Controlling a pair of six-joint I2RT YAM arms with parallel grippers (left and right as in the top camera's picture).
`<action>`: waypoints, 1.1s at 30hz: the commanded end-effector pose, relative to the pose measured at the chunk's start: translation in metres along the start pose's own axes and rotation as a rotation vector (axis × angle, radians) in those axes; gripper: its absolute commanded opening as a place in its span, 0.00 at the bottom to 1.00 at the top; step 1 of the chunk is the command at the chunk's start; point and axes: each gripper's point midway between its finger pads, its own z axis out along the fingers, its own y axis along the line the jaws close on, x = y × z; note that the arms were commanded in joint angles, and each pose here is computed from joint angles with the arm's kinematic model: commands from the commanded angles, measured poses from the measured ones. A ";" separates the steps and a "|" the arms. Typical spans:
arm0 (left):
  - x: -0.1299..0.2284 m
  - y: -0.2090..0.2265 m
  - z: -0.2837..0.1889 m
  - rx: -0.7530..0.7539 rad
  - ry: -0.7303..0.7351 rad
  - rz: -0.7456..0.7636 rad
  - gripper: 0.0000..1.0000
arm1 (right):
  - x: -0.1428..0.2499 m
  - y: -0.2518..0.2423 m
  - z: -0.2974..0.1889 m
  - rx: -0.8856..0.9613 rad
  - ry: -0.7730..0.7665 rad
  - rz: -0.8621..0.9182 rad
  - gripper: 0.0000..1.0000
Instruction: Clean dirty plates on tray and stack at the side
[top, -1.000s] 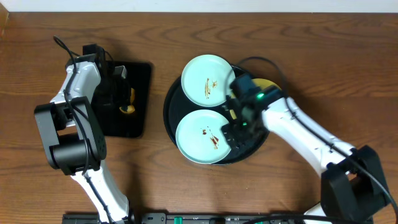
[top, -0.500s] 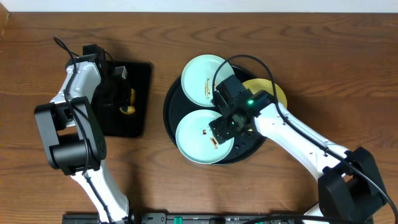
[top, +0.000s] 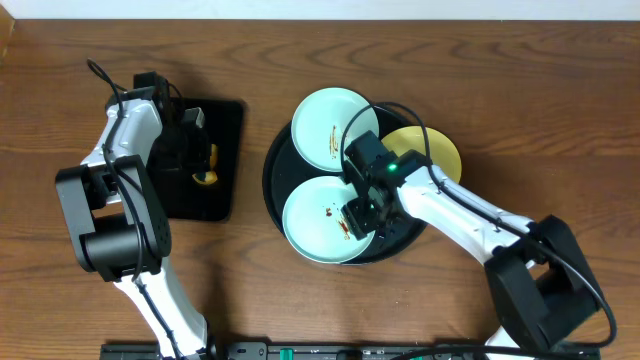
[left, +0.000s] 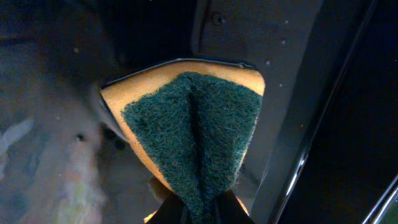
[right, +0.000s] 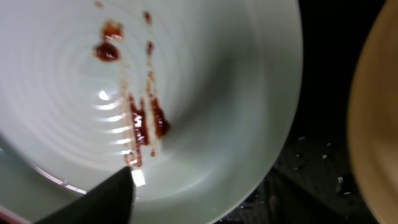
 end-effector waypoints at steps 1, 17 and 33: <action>0.002 -0.004 -0.009 0.004 -0.014 -0.004 0.07 | 0.003 0.001 0.010 -0.014 0.018 0.009 0.57; 0.007 -0.005 -0.009 0.006 0.007 -0.020 0.08 | -0.015 -0.009 0.011 0.016 -0.060 0.082 0.38; 0.007 -0.005 -0.009 0.006 0.007 -0.020 0.07 | -0.020 -0.017 0.010 0.063 -0.087 0.113 0.31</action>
